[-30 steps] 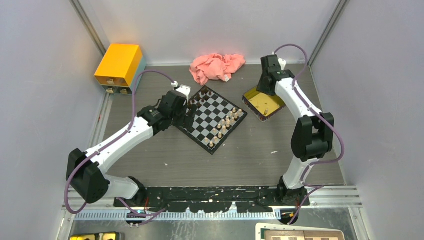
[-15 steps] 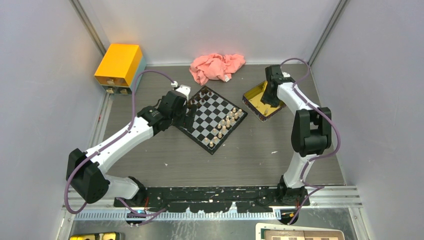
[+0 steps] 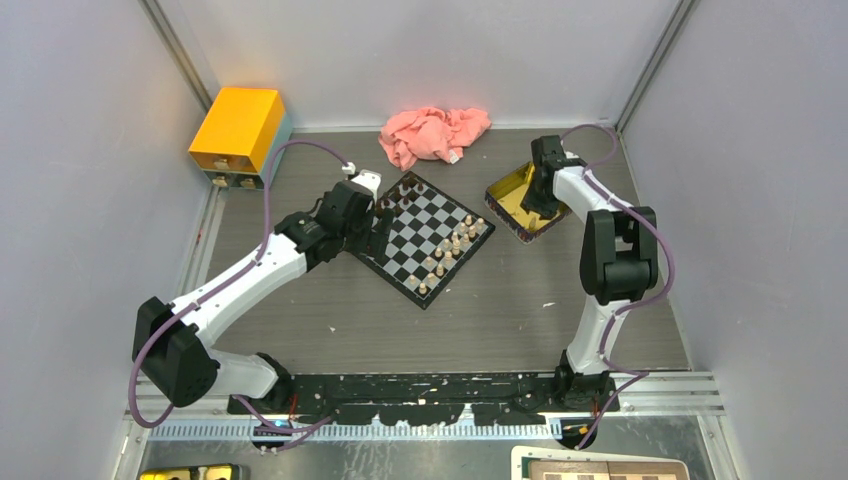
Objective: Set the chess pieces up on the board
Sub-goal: Pick up the chess piece from the storage box, then place the chess piece on the chessboard.
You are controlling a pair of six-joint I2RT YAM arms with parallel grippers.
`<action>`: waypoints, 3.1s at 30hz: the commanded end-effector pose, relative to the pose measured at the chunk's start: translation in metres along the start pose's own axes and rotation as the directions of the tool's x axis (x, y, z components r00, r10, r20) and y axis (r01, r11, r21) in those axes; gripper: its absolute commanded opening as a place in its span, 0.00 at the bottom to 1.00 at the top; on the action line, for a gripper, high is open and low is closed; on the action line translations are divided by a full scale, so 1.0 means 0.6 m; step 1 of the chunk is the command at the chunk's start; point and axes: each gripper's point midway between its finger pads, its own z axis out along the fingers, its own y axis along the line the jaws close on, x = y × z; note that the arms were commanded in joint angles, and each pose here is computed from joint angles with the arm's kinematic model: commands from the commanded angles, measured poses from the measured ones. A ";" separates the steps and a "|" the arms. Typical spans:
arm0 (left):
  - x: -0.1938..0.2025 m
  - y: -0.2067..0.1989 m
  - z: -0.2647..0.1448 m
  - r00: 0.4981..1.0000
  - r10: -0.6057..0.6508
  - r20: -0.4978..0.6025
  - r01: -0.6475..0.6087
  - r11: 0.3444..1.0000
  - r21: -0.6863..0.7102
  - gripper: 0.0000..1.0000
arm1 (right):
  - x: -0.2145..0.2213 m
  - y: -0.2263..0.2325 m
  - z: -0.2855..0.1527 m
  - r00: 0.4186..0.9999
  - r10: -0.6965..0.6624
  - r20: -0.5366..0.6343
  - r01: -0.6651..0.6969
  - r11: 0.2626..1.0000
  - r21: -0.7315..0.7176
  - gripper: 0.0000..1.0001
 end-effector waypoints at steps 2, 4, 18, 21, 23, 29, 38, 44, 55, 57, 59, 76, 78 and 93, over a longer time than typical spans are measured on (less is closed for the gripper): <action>-0.014 0.001 -0.006 0.999 -0.018 0.034 0.018 1.000 0.000 1.00 | -0.014 0.007 0.007 0.999 0.026 0.025 -0.026 1.000 -0.016 0.40; -0.013 0.001 -0.004 0.999 -0.019 0.033 0.019 1.000 0.000 1.00 | -0.012 0.006 0.009 0.999 0.027 0.021 -0.027 1.000 -0.016 0.41; -0.012 0.001 -0.005 0.999 -0.020 0.030 0.020 1.000 -0.001 1.00 | -0.006 0.004 0.021 0.999 0.038 0.001 -0.038 0.999 -0.018 0.31; -0.012 0.001 -0.005 0.999 -0.022 0.030 0.022 1.000 -0.001 1.00 | -0.004 0.004 0.021 0.999 0.037 -0.004 -0.037 0.999 -0.019 0.29; -0.012 0.001 -0.005 0.999 -0.025 0.031 0.025 1.000 0.000 1.00 | -0.003 0.003 0.019 0.999 0.040 -0.003 -0.040 0.999 -0.021 0.28; -0.010 -0.001 -0.007 0.999 -0.030 0.030 0.030 1.000 0.006 1.00 | 0.004 0.001 0.017 0.999 0.037 -0.015 -0.038 0.999 -0.020 0.28; -0.009 -0.001 -0.008 0.999 -0.036 0.030 0.036 0.999 0.009 1.00 | 0.005 0.000 0.014 0.999 0.041 -0.014 -0.041 0.999 -0.025 0.22; -0.009 0.000 -0.009 0.999 -0.037 0.032 0.036 0.999 0.007 1.00 | -0.004 -0.001 0.008 0.999 0.040 0.006 -0.040 0.999 -0.022 0.09; -0.014 0.004 -0.015 0.999 -0.032 0.041 0.032 0.999 -0.002 1.00 | -0.073 0.025 -0.056 0.990 0.071 0.123 -0.058 0.993 -0.105 0.01; -0.015 0.005 -0.018 0.998 -0.034 0.045 0.035 0.999 0.000 1.00 | -0.089 0.031 -0.073 0.983 0.096 0.154 -0.074 0.988 -0.138 0.01; -0.015 0.006 -0.021 0.998 -0.036 0.048 0.036 0.999 -0.002 1.00 | -0.099 0.037 -0.087 0.979 0.114 0.172 -0.086 0.983 -0.161 0.01; -0.002 0.021 -0.052 0.995 -0.068 0.070 0.069 0.998 -0.006 1.00 | -0.074 0.153 -0.205 0.979 -0.063 0.191 0.124 0.938 -0.323 0.01; 0.000 0.024 -0.058 0.994 -0.074 0.077 0.075 0.997 -0.009 1.00 | -0.052 0.178 -0.218 0.974 -0.125 0.188 0.182 0.926 -0.330 0.01; 0.021 0.046 -0.094 0.990 -0.097 0.105 0.100 0.995 -0.022 1.00 | 0.174 0.325 -0.294 0.835 -0.531 0.144 0.537 0.729 -0.425 0.01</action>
